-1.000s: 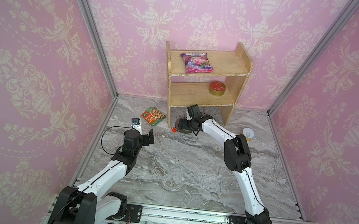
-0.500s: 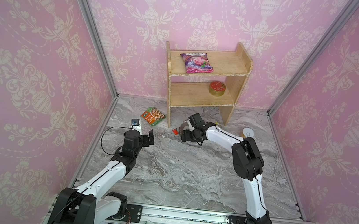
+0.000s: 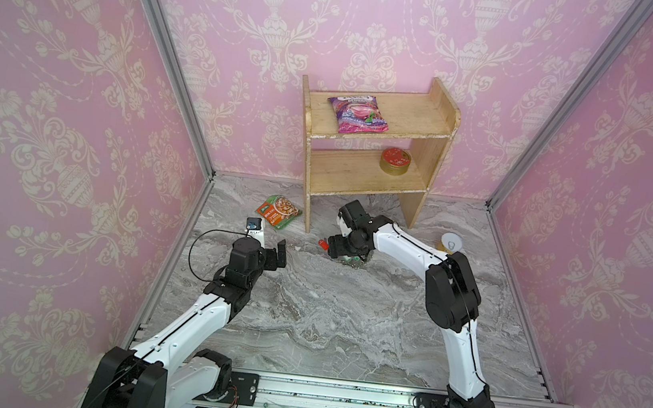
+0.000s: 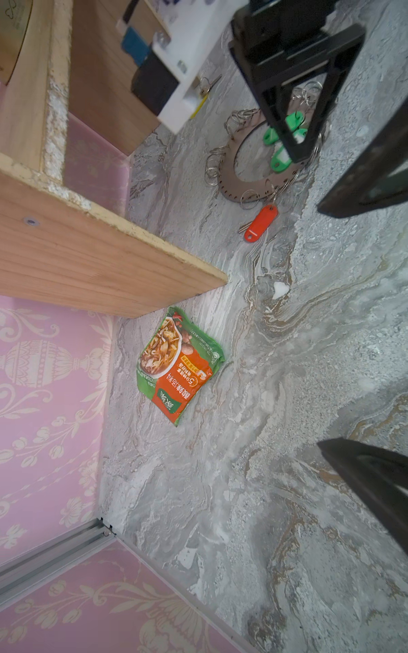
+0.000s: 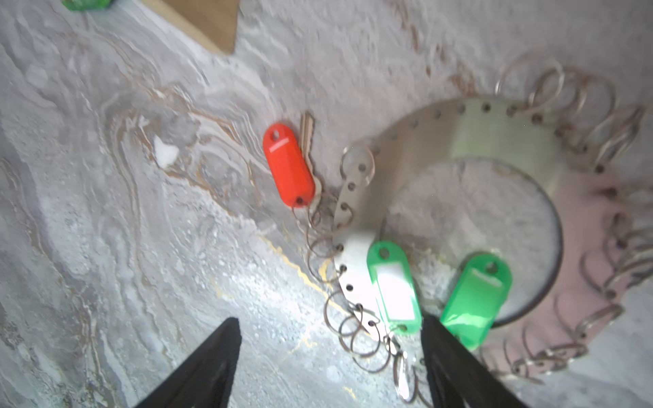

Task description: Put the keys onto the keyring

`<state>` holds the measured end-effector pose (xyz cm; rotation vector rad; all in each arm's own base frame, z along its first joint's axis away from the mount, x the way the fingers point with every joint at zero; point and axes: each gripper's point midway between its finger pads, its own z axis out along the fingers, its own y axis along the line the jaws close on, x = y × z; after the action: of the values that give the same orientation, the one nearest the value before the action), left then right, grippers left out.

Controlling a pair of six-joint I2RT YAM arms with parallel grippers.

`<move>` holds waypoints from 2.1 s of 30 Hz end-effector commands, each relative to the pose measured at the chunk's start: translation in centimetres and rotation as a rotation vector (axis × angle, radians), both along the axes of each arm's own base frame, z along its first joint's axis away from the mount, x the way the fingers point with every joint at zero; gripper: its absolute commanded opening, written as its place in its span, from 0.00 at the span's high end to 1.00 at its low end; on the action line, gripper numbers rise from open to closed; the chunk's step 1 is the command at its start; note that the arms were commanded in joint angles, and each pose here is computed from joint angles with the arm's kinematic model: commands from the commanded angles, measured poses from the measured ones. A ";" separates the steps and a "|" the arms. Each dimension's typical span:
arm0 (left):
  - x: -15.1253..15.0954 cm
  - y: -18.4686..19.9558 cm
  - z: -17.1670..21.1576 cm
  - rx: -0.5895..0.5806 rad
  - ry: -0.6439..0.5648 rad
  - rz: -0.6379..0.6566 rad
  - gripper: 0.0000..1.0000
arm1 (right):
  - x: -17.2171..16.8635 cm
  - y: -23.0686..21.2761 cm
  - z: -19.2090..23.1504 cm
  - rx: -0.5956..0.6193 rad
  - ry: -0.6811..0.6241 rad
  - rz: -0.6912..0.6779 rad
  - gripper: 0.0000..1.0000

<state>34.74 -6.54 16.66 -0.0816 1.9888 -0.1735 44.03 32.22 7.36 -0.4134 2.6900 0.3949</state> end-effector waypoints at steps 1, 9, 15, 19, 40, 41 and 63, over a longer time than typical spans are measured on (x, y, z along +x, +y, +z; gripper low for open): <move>-0.5 -0.7 1.2 -0.030 -0.004 -0.007 0.01 | 0.5 -0.7 -2.8 -0.068 0.064 0.024 0.20; -2.2 -0.6 1.4 -0.065 0.012 0.006 0.01 | -0.5 -0.5 -6.7 -0.098 0.177 0.059 0.20; -2.9 -0.4 1.6 -0.070 0.020 0.012 0.01 | -4.3 1.6 -7.4 -0.046 0.261 0.174 0.20; -3.0 -0.7 1.7 -0.069 0.039 0.001 0.01 | -8.5 2.6 -7.8 -0.049 0.345 0.289 0.20; -4.1 -2.2 -0.9 -0.077 0.180 -0.053 0.01 | -22.3 2.8 -0.9 -0.107 0.332 0.533 0.18; -4.2 -2.6 -1.2 -0.078 0.192 -0.064 0.01 | -21.8 2.9 0.3 -0.081 0.303 0.505 0.17; -5.8 -9.8 -6.7 -0.060 0.380 -0.219 0.02 | -15.8 -3.6 -1.7 -0.126 0.198 0.041 0.29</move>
<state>28.27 -15.58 8.89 0.0989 2.3949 -0.3448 26.37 28.99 6.16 -0.5578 2.9377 0.3816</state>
